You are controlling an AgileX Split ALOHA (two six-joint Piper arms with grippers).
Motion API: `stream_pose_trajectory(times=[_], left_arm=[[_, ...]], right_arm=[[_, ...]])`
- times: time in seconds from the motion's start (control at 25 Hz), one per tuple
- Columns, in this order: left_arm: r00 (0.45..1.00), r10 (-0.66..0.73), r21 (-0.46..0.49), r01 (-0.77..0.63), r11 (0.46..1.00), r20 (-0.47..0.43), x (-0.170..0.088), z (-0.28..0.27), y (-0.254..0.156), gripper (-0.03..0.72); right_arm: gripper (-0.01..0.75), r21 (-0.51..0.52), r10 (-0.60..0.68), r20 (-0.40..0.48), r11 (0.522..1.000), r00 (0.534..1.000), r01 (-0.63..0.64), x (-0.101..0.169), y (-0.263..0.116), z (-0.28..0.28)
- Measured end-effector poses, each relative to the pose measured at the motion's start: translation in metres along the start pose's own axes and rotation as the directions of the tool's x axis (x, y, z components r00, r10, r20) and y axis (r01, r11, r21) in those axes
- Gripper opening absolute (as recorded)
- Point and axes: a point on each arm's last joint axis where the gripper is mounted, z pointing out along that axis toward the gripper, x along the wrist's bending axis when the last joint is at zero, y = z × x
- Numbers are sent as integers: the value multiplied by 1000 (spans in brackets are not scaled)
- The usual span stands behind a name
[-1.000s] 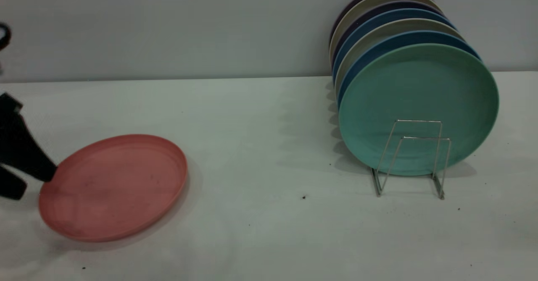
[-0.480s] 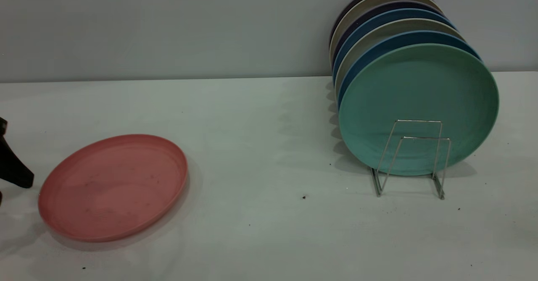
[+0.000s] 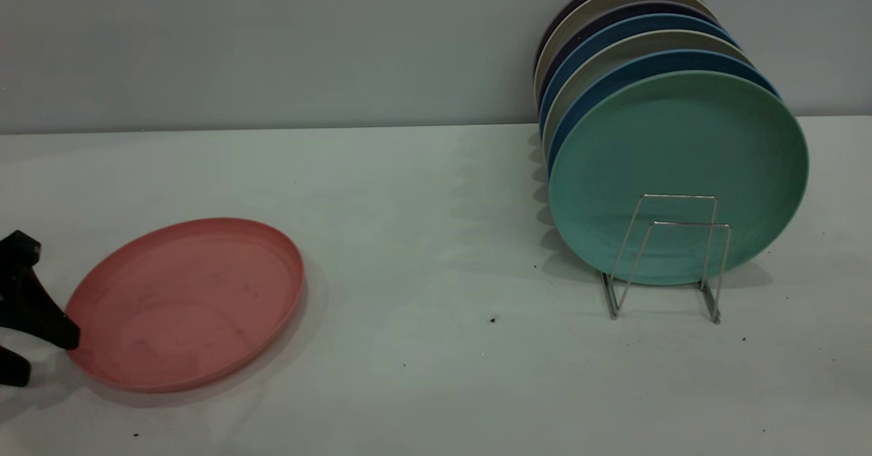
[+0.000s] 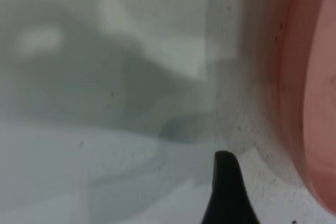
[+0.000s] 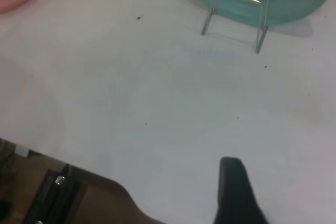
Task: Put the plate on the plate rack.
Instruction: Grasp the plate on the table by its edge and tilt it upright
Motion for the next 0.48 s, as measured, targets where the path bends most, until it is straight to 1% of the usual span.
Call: stream_pose_trajectory(times=[0.28,0.48], left_arm=[[998,-35,-72,39,997,61,-4,4,7,538],[996,-47,-67,51,996,71,-1,11,6,538]], right_arm=[[482,0,-6,0,1000,1000,6,0,0,0],[482,-3,-9,2,1000,1000,9,0,0,0]])
